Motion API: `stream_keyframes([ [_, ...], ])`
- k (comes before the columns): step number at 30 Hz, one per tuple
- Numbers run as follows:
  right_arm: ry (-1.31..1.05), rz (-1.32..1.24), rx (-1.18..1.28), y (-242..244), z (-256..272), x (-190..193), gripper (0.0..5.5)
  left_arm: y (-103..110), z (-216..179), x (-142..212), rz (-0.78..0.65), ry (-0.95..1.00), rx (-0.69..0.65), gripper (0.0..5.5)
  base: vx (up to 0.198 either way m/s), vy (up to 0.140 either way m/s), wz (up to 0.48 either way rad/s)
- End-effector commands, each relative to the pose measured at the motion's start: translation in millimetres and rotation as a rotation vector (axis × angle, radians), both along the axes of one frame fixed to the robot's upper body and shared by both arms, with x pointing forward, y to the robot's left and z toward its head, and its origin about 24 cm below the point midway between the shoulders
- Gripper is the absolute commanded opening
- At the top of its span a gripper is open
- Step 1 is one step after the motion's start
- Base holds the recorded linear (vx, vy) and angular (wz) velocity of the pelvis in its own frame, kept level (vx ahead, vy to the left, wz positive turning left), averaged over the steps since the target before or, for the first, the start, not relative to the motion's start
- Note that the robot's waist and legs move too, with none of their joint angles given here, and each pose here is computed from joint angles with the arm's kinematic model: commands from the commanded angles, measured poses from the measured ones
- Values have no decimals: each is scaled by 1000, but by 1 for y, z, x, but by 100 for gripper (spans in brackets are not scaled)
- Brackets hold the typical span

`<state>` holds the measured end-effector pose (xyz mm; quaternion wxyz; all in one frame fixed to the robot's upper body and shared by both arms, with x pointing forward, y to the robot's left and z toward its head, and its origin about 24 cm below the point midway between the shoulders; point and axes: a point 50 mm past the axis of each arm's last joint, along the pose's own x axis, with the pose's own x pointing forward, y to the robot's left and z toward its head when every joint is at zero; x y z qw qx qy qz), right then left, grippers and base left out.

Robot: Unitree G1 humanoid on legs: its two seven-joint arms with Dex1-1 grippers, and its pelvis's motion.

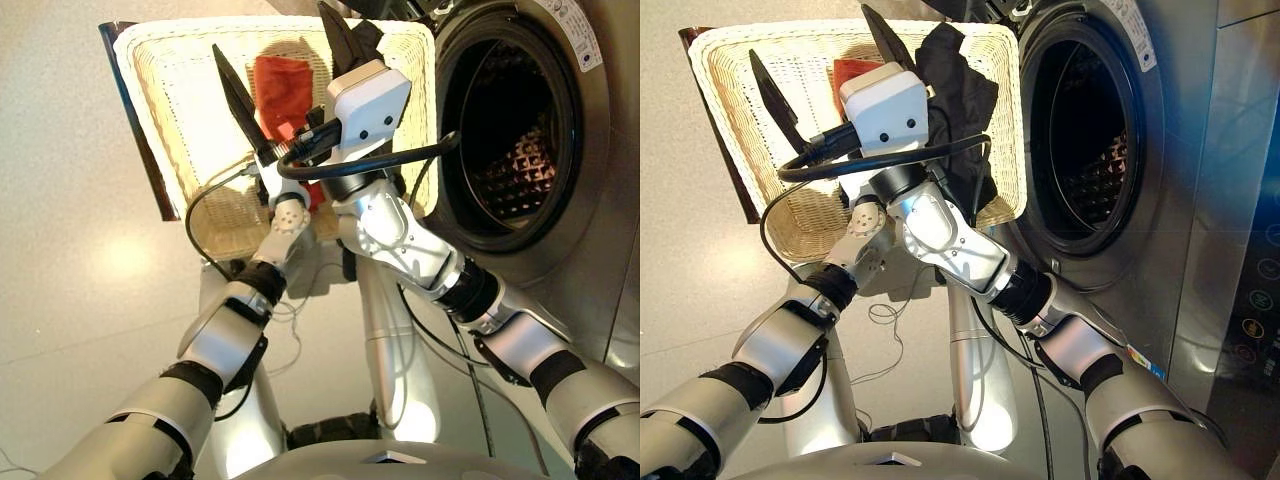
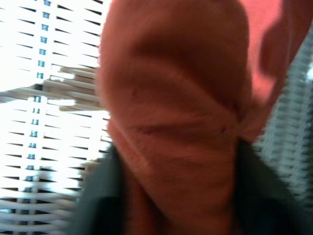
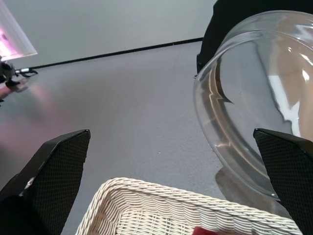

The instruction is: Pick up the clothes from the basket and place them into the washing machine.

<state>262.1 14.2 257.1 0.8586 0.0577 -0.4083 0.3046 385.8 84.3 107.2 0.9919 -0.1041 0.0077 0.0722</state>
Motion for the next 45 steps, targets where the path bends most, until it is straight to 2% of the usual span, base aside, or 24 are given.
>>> stream_keyframes([
  [1, -98, 136, 111, 4, 24, -27, 550, -10, -4, 9, -13, 121, 48, 0, 0, 0, 0],
  [7, -99, 108, 100, 1, 22, -23, 550, -14, -3, 8, -12, 109, 47, 0, 0, 0, 0],
  [8, -99, 88, 95, -2, 21, -20, 550, -16, 0, 7, -10, 79, 91, 0, 0, 0, 0],
  [12, -75, 66, 94, -7, 17, -14, 550, -21, -3, 3, -7, 64, 99, 0, 0, 0, 0],
  [18, -4, -17, 71, -34, 1, 5, 550, -32, -2, -11, -71, -49, 118, 0, -17, 5, 27],
  [20, 10, -85, 58, -54, -8, 11, 550, -31, -3, -22, -120, -123, 167, 0, 60, 16, 54],
  [27, 106, -138, 63, -92, -34, 12, 550, -12, -10, -51, -218, -257, 298, 0, 51, 9, 68],
  [31, 118, -149, 68, -103, -39, 9, 550, -4, -9, -65, -252, -305, 291, 0, 83, 15, 168],
  [32, 122, -163, 64, -111, -40, 7, 550, 7, 3, -74, -274, -378, 289, 0, 73, 30, 203],
  [35, 143, -152, 68, -113, -44, 5, 550, 11, 11, -84, -300, -427, 289, 0, 22, 10, 48],
  [39, 204, -101, 83, -117, -47, 8, 550, 26, 28, -93, -323, -529, 395, 0, 0, 0, 0],
  [45, 212, 29, 57, -115, -37, 3, 550, 23, 62, -118, -463, -711, 429, 0, 0, 0, 0],
])
